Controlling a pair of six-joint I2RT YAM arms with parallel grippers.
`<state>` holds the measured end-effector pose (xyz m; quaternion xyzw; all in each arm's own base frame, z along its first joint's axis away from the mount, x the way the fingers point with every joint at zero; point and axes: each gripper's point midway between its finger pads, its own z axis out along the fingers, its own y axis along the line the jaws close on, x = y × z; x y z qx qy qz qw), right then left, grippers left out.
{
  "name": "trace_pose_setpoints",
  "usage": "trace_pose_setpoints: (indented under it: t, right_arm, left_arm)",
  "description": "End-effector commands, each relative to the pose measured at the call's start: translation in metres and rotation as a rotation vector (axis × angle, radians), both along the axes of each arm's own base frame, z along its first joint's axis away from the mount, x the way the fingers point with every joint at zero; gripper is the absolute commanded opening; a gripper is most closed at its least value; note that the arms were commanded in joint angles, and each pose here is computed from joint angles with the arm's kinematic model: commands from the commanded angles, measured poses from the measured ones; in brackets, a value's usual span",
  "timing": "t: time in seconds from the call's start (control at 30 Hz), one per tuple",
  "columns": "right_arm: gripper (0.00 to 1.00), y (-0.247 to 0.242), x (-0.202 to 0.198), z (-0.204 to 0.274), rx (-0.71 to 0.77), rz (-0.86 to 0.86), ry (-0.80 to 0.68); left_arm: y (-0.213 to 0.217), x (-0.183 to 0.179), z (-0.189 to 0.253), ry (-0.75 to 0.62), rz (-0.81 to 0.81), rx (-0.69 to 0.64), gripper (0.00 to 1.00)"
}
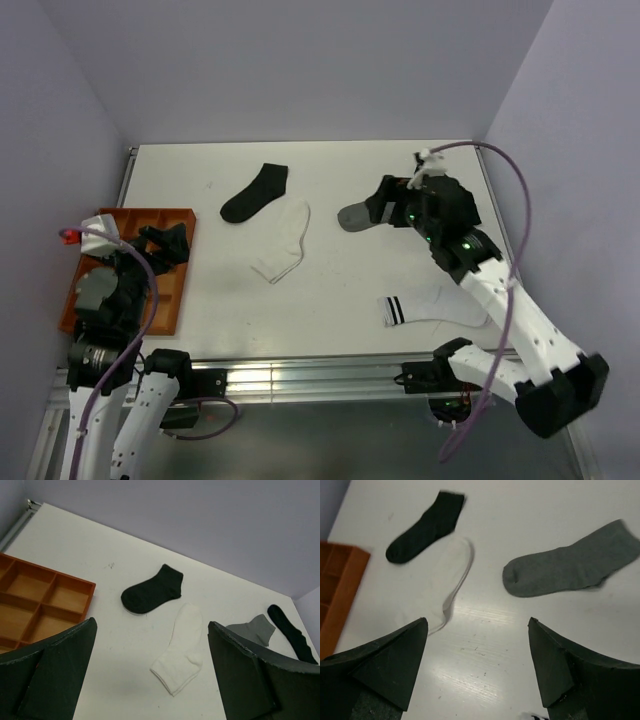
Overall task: Roll the socks
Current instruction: Roll the sock at the center of the board.
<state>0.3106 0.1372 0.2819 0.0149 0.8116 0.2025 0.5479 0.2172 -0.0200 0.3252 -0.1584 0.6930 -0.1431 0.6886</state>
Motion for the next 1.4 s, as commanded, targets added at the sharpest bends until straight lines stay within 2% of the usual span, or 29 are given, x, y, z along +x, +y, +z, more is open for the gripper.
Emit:
trace_pose_setpoints:
  t: [0.0, 0.17, 0.27, 0.47, 0.63, 0.83, 0.97, 1.13, 1.37]
  right_arm:
    - [0.88, 0.058, 0.018, 0.002, -0.046, 0.179, -0.036]
    - [0.75, 0.123, 0.044, -0.028, -0.124, 0.325, 0.015]
    - [0.68, 0.162, 0.061, -0.084, -0.218, 0.394, 0.12]
    - [0.52, 0.223, 0.062, -0.154, -0.323, 0.519, 0.232]
    - [0.52, 0.243, 0.048, -0.201, -0.394, 0.55, 0.312]
    - [0.51, 0.227, 0.02, -0.257, -0.462, 0.548, 0.438]
    - [0.5, 0.202, 0.003, -0.275, -0.509, 0.514, 0.483]
    - [0.51, 0.183, -0.014, -0.274, -0.517, 0.499, 0.495]
    - [0.65, 0.201, -0.017, -0.204, -0.434, 0.512, 0.305]
  left_arm:
    - [-0.014, 0.019, -0.007, 0.031, -0.054, -0.042, 0.99]
    - [-0.03, 0.036, -0.021, 0.05, -0.114, -0.102, 0.99]
    - [-0.032, 0.044, -0.034, 0.07, -0.114, -0.111, 1.0]
    - [-0.029, 0.045, -0.053, 0.106, -0.101, -0.095, 0.99]
    - [-0.025, 0.041, -0.057, 0.104, -0.083, -0.079, 1.0]
    - [-0.025, 0.039, -0.055, 0.092, -0.084, -0.078, 0.99]
    - [-0.026, 0.038, -0.053, 0.085, -0.09, -0.079, 1.0]
    - [-0.027, 0.037, -0.053, 0.082, -0.098, -0.08, 0.99]
    - [-0.024, 0.036, -0.053, 0.083, -0.084, -0.082, 1.0]
